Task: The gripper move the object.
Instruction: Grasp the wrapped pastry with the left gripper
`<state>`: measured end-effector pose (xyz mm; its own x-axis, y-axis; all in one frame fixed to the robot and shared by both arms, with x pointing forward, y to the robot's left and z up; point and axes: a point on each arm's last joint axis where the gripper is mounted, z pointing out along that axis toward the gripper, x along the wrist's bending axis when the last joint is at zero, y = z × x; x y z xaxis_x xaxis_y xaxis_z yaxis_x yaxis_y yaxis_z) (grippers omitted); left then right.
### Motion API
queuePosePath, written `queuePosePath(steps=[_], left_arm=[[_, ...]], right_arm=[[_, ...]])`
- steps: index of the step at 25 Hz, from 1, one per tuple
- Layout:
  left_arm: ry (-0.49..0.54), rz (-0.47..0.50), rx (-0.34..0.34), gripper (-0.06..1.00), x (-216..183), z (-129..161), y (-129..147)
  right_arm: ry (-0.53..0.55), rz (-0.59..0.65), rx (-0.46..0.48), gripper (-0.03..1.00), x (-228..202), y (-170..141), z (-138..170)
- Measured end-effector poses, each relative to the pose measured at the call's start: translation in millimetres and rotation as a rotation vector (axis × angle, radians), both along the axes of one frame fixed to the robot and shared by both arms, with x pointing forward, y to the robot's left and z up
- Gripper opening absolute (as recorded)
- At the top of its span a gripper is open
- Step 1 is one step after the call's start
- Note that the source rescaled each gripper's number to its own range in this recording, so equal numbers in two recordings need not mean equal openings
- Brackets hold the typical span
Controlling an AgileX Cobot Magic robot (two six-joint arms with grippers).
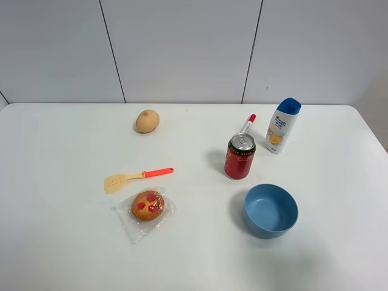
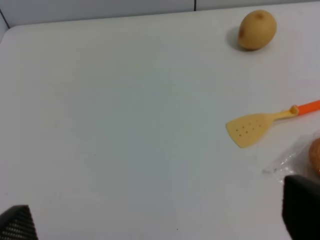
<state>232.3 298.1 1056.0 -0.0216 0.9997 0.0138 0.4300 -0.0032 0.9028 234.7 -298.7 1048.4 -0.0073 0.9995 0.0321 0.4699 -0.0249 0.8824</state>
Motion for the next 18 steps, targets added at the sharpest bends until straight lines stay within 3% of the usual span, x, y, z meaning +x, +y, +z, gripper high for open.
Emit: queuePosePath(steps=[18], left_arm=[[0.0, 0.0, 0.0, 1.0, 0.0, 0.0, 0.0]], right_arm=[[0.0, 0.0, 0.0, 1.0, 0.0, 0.0, 0.0]])
